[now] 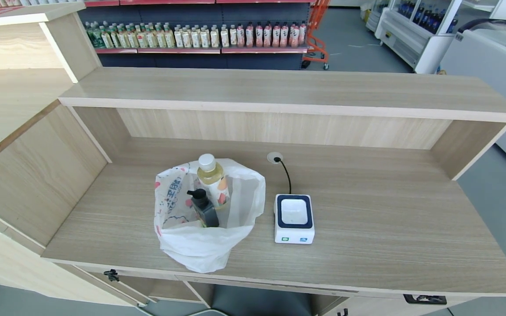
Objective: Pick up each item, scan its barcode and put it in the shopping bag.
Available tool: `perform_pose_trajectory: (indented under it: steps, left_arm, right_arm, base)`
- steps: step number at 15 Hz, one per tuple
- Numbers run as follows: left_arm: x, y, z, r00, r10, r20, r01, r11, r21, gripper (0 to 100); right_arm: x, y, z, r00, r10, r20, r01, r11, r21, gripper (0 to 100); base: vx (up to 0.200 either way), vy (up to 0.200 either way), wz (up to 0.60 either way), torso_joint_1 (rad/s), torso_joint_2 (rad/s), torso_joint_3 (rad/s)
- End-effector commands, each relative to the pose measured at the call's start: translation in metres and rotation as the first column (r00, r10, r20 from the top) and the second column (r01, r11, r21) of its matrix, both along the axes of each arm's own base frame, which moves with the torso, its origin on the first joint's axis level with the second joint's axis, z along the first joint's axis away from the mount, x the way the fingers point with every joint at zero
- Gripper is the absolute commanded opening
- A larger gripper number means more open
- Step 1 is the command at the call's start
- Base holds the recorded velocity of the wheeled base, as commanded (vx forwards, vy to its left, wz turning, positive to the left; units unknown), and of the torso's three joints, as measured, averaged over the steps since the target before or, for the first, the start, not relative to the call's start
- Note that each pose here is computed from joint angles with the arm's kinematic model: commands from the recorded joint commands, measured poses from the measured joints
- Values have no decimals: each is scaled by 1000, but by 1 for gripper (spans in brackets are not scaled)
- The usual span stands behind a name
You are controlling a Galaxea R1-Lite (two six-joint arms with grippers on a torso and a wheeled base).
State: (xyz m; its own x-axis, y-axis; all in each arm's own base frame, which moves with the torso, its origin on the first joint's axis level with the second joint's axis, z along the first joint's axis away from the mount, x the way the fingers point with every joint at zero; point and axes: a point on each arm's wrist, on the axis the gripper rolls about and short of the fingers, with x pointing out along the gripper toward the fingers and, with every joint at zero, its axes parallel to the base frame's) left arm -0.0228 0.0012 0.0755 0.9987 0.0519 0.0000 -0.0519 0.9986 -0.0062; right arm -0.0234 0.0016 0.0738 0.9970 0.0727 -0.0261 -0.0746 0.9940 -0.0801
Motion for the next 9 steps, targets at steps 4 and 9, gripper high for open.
perform_pose_trajectory:
  steps: [4, 9]
  left_arm:
    - [0, 0, 0, 1000, 0, 0, 0, 1000, 3, 100]
    - [0, 0, 0, 1000, 0, 0, 0, 1000, 3, 100]
  right_arm:
    - [0, 0, 0, 1000, 1, -4, -1, 1000, -1, 100]
    - [0, 0, 0, 1000, 1, -4, -1, 1000, -1, 100]
  base:
    - [150, 0, 0, -1, -1, 3]
    - [0, 0, 0, 0, 0, 0]
